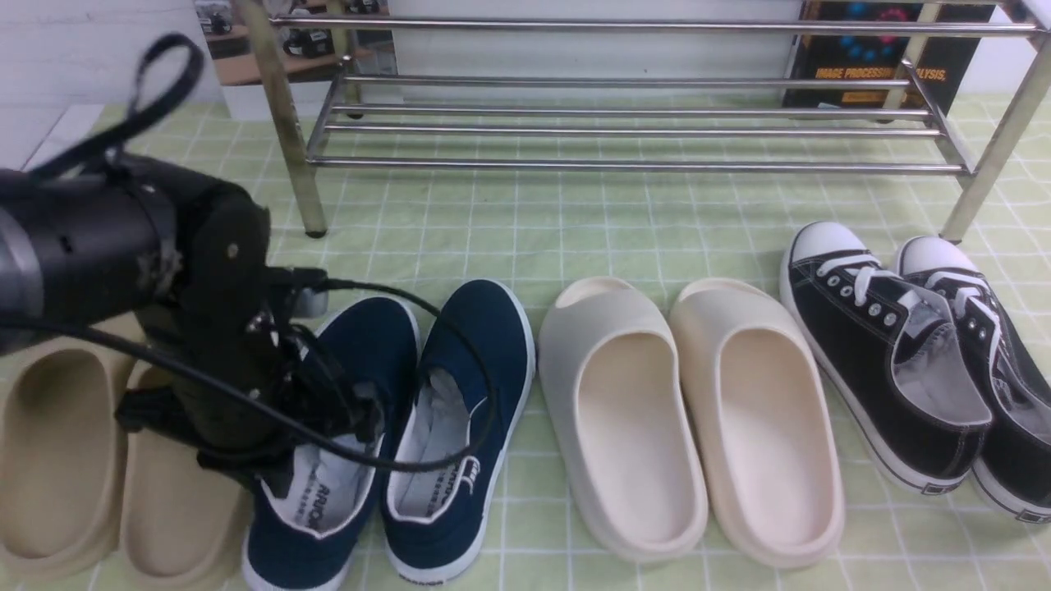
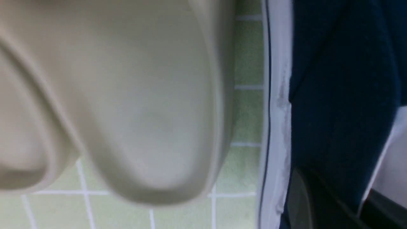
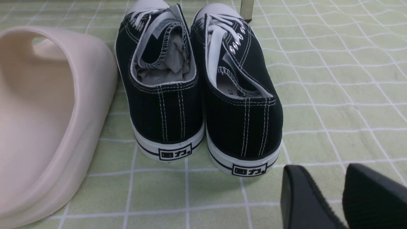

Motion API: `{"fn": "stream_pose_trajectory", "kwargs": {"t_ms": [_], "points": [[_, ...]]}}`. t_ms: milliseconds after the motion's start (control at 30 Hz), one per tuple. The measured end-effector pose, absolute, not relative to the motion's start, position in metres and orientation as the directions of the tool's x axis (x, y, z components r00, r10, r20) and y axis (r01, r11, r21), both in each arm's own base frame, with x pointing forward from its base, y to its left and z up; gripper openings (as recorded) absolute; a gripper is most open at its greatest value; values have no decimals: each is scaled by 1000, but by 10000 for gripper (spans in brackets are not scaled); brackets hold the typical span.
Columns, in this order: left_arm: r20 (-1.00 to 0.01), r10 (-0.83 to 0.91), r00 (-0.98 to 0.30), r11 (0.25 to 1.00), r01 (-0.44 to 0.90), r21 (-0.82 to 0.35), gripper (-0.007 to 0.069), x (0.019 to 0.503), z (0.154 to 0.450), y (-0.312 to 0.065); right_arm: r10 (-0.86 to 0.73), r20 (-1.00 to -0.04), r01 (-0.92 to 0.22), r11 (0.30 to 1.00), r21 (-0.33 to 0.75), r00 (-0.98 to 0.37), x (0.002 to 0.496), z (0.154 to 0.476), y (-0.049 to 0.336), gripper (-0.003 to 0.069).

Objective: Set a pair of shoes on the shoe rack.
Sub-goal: Use the left arm to grab the shoe closest to it, then use the left arm to put a shoe into the shoe rack

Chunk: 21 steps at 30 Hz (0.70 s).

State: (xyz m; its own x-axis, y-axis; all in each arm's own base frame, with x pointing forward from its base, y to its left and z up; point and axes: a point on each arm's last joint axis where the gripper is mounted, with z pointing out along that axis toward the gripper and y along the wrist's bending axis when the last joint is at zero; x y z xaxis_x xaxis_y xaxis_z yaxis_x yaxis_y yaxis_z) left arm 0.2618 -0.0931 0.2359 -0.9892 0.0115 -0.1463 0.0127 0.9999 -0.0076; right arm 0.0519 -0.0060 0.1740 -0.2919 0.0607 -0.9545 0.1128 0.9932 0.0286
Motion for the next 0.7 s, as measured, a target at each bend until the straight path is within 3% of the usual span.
{"fn": "stream_pose_trajectory", "kwargs": {"t_ms": [100,200,333,467,700], "points": [[-204,10,-979,999,17,-28,12,260,265,-92,61,-955,113,993,29,-292,52,174,-6,239],[-334,7,-942,997,34,-73,12,266,309,-95,61,-955,113,993,29,-292,52,174,-6,239],[-417,-4,-909,994,42,-103,12,279,338,-100,61,-955,113,993,29,-292,52,174,-6,239],[-429,-7,-903,993,43,-107,12,299,344,-107,61,-955,113,993,29,-292,52,174,-6,239],[-352,-87,-932,983,-23,-181,12,358,318,-115,61,-955,113,993,29,-292,52,174,-6,239]]}}
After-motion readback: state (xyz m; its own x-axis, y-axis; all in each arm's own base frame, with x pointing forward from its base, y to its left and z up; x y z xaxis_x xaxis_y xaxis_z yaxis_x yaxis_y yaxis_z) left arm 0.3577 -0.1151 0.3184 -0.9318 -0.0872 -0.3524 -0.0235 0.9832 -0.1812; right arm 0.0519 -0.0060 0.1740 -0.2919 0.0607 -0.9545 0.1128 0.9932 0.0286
